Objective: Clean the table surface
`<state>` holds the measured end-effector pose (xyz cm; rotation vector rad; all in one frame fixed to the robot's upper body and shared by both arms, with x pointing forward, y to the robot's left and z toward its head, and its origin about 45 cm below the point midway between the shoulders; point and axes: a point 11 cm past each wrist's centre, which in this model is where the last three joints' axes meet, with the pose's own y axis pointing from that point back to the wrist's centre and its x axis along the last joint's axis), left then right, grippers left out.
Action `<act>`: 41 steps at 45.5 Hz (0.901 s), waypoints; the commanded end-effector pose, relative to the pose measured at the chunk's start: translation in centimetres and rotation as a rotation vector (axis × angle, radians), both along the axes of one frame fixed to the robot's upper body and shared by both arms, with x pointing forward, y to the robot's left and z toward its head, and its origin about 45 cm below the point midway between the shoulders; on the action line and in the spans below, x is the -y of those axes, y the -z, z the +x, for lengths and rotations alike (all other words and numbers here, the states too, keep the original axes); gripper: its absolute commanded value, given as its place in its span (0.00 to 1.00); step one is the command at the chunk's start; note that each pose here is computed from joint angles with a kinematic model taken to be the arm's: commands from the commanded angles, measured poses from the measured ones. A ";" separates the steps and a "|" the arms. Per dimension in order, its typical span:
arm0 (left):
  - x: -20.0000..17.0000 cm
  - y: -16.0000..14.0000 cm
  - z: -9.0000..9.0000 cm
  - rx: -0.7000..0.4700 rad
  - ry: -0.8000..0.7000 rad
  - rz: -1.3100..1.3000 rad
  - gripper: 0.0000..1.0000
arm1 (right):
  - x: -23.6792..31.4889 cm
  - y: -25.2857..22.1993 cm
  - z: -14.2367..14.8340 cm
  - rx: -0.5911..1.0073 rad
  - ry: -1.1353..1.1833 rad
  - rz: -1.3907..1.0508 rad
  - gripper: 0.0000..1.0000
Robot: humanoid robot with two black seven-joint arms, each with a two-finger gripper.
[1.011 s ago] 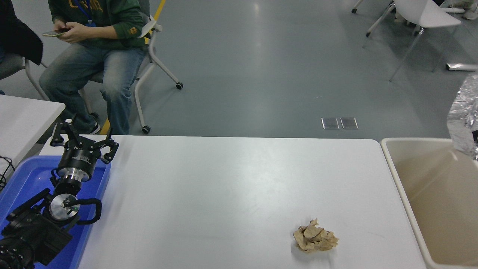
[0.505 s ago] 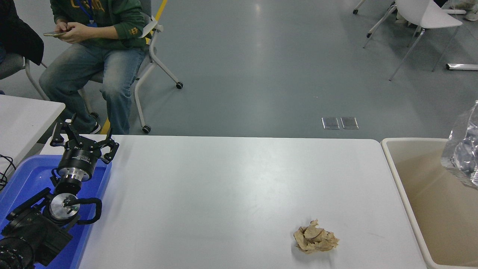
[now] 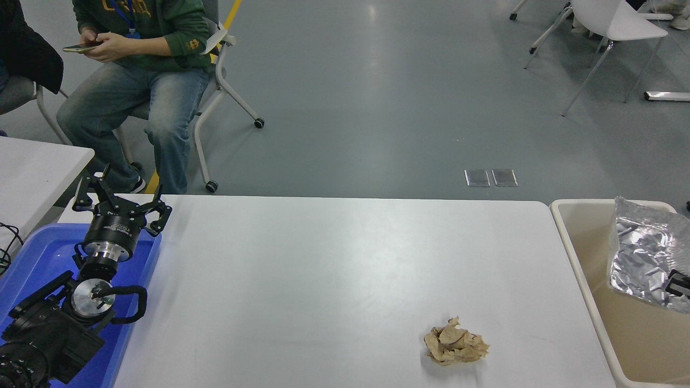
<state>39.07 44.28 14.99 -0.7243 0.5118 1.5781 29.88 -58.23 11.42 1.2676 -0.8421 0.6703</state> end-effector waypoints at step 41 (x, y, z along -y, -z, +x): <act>0.0 0.0 0.0 0.001 0.000 0.000 1.00 | 0.5 -0.8 1.2 -0.115 -0.135 -0.396 0.00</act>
